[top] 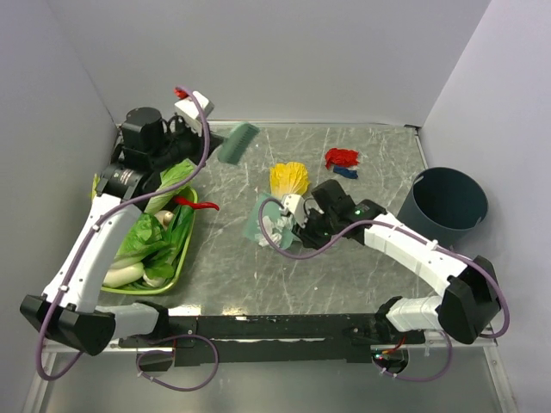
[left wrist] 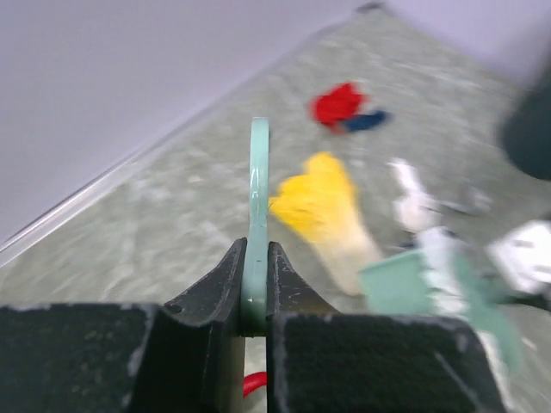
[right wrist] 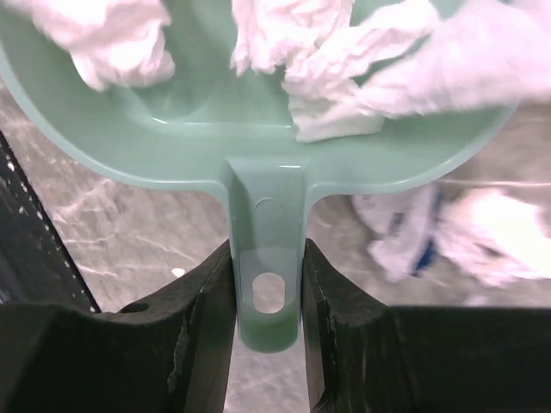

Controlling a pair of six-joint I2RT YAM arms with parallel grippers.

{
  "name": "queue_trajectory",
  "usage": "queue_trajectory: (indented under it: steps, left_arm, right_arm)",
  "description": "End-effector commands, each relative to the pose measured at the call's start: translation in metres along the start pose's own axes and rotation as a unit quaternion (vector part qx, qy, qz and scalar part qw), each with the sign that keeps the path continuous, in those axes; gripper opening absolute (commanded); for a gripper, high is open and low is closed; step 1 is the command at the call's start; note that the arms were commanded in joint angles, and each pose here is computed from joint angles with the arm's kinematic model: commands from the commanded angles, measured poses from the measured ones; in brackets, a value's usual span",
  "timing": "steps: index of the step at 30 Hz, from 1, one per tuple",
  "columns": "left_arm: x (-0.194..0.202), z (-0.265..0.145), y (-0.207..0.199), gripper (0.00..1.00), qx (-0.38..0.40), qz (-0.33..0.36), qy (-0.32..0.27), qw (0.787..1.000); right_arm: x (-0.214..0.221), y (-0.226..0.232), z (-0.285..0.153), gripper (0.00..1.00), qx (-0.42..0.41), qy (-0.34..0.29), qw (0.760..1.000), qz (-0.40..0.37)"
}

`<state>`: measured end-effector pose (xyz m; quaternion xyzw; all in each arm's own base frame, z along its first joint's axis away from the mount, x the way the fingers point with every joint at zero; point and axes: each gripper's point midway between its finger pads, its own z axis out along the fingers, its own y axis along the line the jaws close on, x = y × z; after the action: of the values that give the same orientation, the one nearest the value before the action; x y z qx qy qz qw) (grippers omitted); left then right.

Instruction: Sweep away the paper scraps from the table

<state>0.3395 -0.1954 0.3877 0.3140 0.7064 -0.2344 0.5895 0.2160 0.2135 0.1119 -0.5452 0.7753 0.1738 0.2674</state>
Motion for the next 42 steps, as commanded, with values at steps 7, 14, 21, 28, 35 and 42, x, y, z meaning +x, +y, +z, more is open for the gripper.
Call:
queue_trajectory:
  steps: [7, 14, 21, 28, 35, 42]
  left_arm:
    - [-0.016, -0.023, 0.065, 0.01, -0.173, 0.007, -0.077, 0.982]
    - [0.017, 0.004, 0.047, 0.01, -0.111, -0.056, -0.052, 0.991]
    - [0.065, 0.013, 0.029, 0.01, -0.081, -0.126, -0.019, 0.988]
    - [0.086, 0.016, 0.024, 0.01, -0.076, -0.147, -0.003, 0.986]
    - [0.095, 0.023, 0.011, 0.01, -0.046, -0.167, 0.012, 0.985]
    - [0.106, 0.025, -0.003, 0.01, -0.002, -0.148, 0.041, 0.988]
  right_arm:
    - [-0.034, -0.040, -0.104, 0.00, 0.085, -0.033, 0.994, 0.064]
    - [-0.038, -0.050, -0.163, 0.00, 0.147, -0.035, 0.986, 0.068]
    - [-0.009, -0.083, -0.209, 0.00, 0.250, -0.017, 0.958, 0.139]
    - [0.007, -0.091, -0.258, 0.00, 0.315, -0.018, 0.928, 0.199]
    - [0.027, -0.099, -0.289, 0.00, 0.366, -0.021, 0.895, 0.255]
    - [0.057, -0.097, -0.306, 0.00, 0.399, -0.003, 0.862, 0.313]
